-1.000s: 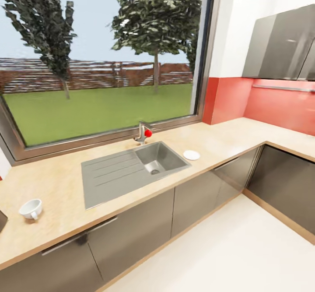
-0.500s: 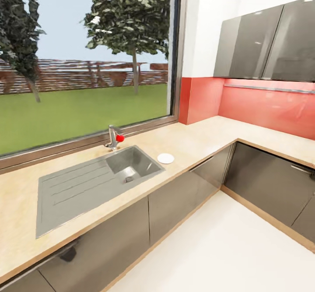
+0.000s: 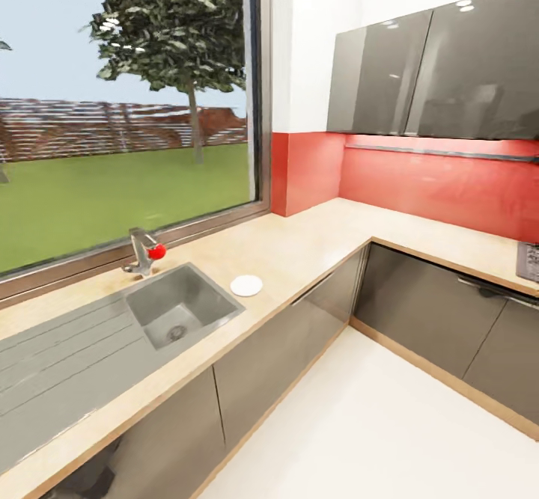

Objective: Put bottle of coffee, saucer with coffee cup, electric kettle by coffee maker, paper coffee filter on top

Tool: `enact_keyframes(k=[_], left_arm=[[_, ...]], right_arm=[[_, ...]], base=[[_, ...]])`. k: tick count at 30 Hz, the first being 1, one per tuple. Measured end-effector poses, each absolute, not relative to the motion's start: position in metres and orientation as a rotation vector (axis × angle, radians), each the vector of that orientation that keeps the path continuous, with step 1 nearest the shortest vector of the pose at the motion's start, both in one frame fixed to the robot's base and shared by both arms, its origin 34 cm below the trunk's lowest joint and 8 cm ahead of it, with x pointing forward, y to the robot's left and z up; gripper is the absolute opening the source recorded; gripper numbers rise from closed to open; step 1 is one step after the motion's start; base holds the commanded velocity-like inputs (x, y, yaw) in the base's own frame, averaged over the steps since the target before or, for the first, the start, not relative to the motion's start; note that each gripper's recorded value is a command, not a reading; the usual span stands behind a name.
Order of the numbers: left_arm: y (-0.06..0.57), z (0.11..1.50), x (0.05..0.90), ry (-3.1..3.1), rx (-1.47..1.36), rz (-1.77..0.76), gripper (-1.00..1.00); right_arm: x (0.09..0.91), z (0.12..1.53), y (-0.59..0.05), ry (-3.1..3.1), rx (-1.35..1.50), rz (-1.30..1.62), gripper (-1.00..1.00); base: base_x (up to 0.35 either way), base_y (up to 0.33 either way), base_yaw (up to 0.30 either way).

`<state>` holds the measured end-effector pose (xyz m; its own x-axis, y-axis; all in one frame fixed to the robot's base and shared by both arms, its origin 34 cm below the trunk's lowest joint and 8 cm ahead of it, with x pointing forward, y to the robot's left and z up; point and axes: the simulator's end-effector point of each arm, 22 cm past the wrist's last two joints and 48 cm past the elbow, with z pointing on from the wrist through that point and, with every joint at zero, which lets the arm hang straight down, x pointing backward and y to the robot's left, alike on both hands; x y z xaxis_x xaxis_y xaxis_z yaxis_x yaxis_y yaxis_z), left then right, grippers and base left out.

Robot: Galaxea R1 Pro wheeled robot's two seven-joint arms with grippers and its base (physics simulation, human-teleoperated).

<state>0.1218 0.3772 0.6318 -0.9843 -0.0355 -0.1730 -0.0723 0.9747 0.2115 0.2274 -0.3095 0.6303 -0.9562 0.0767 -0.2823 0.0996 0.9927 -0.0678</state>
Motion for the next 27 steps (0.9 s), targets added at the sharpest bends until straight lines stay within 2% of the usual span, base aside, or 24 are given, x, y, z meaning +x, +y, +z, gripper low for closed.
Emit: enact_keyframes(k=[27], left_arm=[[0.3772, 0.6318, 0.1219, 2.953, -0.082, 0.326, 1.0]], right_arm=[[0.2274, 0.6303, -0.3097, 2.853, 0.129, -0.118, 1.0]], base=[[0.203, -0.217, -0.267]])
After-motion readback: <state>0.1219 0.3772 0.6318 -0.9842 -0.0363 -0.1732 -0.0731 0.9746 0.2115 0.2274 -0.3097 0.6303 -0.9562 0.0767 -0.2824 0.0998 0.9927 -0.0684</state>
